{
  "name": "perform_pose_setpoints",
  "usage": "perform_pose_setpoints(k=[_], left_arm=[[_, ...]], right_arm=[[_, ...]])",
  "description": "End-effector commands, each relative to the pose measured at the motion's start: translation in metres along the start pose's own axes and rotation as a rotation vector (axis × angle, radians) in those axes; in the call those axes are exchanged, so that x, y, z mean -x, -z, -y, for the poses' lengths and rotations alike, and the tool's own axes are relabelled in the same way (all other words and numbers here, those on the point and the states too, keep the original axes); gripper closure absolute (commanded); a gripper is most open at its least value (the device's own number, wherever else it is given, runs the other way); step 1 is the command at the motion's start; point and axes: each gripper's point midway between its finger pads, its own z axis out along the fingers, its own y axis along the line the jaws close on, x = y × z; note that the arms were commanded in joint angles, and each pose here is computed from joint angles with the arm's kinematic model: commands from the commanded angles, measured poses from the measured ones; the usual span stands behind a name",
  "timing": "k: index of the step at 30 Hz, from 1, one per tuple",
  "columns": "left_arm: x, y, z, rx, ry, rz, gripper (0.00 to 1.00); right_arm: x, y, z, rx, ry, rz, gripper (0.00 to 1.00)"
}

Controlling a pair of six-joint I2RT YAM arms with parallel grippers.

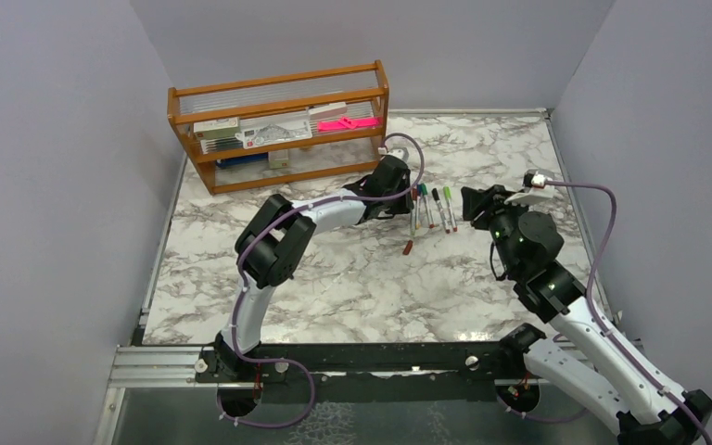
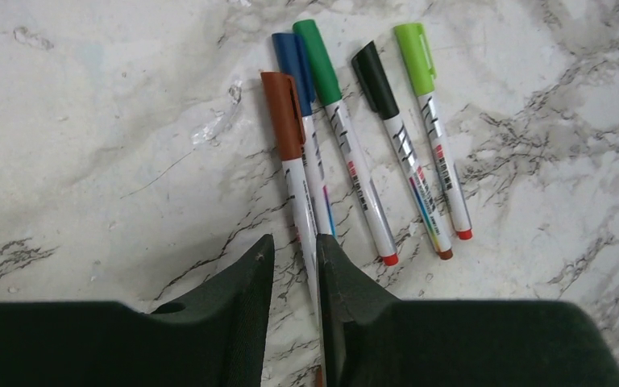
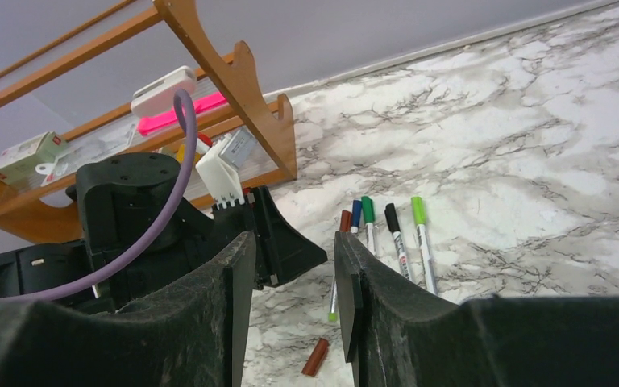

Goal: Insert the pens into the pen caps

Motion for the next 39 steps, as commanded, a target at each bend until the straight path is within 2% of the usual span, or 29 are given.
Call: perform_pose_setpoints(k=[1, 5, 9, 10, 12, 17, 20, 26, 29, 33, 39], left_arm=[[-0.002, -0.002, 0.000, 0.015, 0.015, -0.014, 0.72], [0.010, 0.012, 0.007, -0.004, 0.009, 0.022, 0.71], [0.036, 0.045, 0.003, 0.031, -0.061, 0.126, 0.69], [0.041, 0.055, -0.004, 0.063, -0.080, 0.148, 0.66], [0.048, 0.072, -0.023, 0.143, -0.102, 0.149, 0.47], [0.035, 0.123, -0.114, 0.453, -0.015, 0.106, 0.30], [0.023, 0.169, -0.161, 0.620, 0.137, 0.134, 0.21], [-0.029, 0.198, -0.219, 0.757, 0.327, 0.082, 0.19], [-0.044, 0.201, -0.237, 0.822, 0.325, 0.049, 0.19], [-0.062, 0.199, -0.244, 0.836, 0.359, -0.023, 0.22], [-0.079, 0.209, -0.258, 0.872, 0.427, -0.027, 0.24]], right_arm=[[-0.012, -0.001, -0.001, 0.015, -0.005, -0.031, 0.60], [-0.029, -0.007, -0.005, 0.039, 0.036, -0.089, 0.60], [-0.077, -0.018, -0.014, 0.093, 0.085, -0.263, 0.58], [-0.089, -0.020, -0.017, 0.117, 0.089, -0.297, 0.58], [-0.114, -0.023, -0.025, 0.171, 0.075, -0.364, 0.58], [-0.152, -0.032, -0.039, 0.230, 0.040, -0.476, 0.58], [-0.158, -0.041, -0.043, 0.242, 0.054, -0.492, 0.57], [-0.161, -0.054, -0.051, 0.265, 0.080, -0.498, 0.57], [-0.165, -0.055, -0.054, 0.279, 0.077, -0.511, 0.57], [-0.171, -0.054, -0.053, 0.280, 0.078, -0.527, 0.57], [-0.177, -0.052, -0.044, 0.248, 0.084, -0.539, 0.57]])
